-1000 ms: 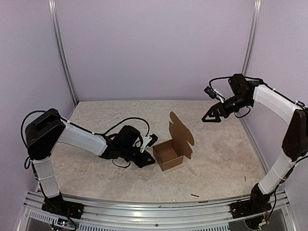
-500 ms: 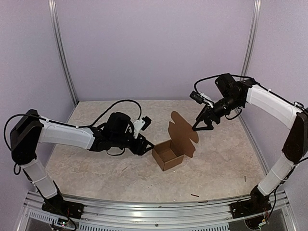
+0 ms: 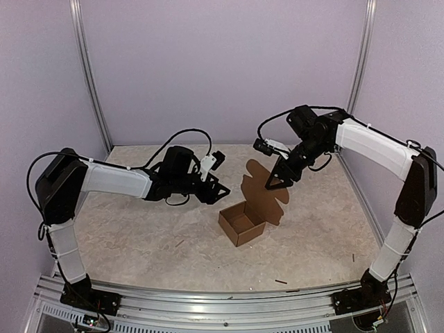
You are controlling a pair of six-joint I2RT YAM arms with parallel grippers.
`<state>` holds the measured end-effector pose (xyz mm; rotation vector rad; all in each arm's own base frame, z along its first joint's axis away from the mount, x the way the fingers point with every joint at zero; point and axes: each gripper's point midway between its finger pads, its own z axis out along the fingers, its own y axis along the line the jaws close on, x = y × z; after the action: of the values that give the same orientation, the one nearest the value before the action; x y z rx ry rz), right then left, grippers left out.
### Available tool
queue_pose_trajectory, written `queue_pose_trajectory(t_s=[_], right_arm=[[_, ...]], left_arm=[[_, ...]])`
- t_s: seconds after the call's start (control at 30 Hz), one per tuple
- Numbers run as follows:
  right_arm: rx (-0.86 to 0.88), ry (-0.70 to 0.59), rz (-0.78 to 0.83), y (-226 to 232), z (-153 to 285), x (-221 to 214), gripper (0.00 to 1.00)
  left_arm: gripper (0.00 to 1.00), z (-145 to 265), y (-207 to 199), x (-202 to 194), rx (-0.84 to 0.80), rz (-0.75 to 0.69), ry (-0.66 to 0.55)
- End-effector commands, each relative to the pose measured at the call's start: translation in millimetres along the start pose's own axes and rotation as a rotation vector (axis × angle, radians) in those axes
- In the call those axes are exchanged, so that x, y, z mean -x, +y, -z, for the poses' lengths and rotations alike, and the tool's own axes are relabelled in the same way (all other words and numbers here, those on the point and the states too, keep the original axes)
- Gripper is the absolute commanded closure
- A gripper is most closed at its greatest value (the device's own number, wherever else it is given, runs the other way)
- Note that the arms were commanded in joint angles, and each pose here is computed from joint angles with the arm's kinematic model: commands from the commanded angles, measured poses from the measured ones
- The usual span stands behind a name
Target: Fold the paper box
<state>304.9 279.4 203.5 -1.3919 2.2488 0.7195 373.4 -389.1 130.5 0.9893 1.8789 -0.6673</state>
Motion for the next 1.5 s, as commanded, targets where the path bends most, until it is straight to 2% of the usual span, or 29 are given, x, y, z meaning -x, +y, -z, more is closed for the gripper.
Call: queue_pose_trajectory(t_s=[0.0,0.33,0.47,0.57,0.73,0.87,1.13,1.3,1.47], right_arm=[[-0.019,0.028,0.005,-4.9,-6.8,5.6,0.64],[0.005,0.027,0.09,-1.1,-13.8,29.2,1.0],[0.046,0.01,0.165,8.3,-6.1,36.5,1.0],[0.099,0.002,0.256,19.1,-3.5,34.6,1.0],[0.146,-0.004,0.336,30.9,-1.1,32.0,1.0],[0.15,-0.019,0.344,34.1,-1.1,35.2,1.0],[0.172,-0.026,0.347,43.0,-6.6,35.8,1.0],[0.153,-0.028,0.328,39.4,-8.2,37.2,1.0],[0.117,-0.032,0.291,32.1,-10.3,41.2,1.0]], left_arm=[[0.31,19.7,-9.5,8.0,-0.007,-0.007,-0.039],[0.31,71.7,-14.0,27.8,0.062,0.042,-0.123],[0.26,100.7,-17.9,40.9,0.061,0.059,-0.166],[0.15,113.1,-27.3,51.3,0.031,0.058,-0.207],[0.13,114.3,-32.4,62.1,0.002,0.05,-0.192],[0.19,106.9,-49.4,65.5,-0.087,-0.009,-0.183],[0.32,87.6,-63.7,73.6,-0.124,-0.083,-0.157],[0.5,73.3,-69.4,71.9,-0.119,-0.098,-0.111],[0.8,65.7,-71.8,68.9,-0.104,-0.07,-0.081]])
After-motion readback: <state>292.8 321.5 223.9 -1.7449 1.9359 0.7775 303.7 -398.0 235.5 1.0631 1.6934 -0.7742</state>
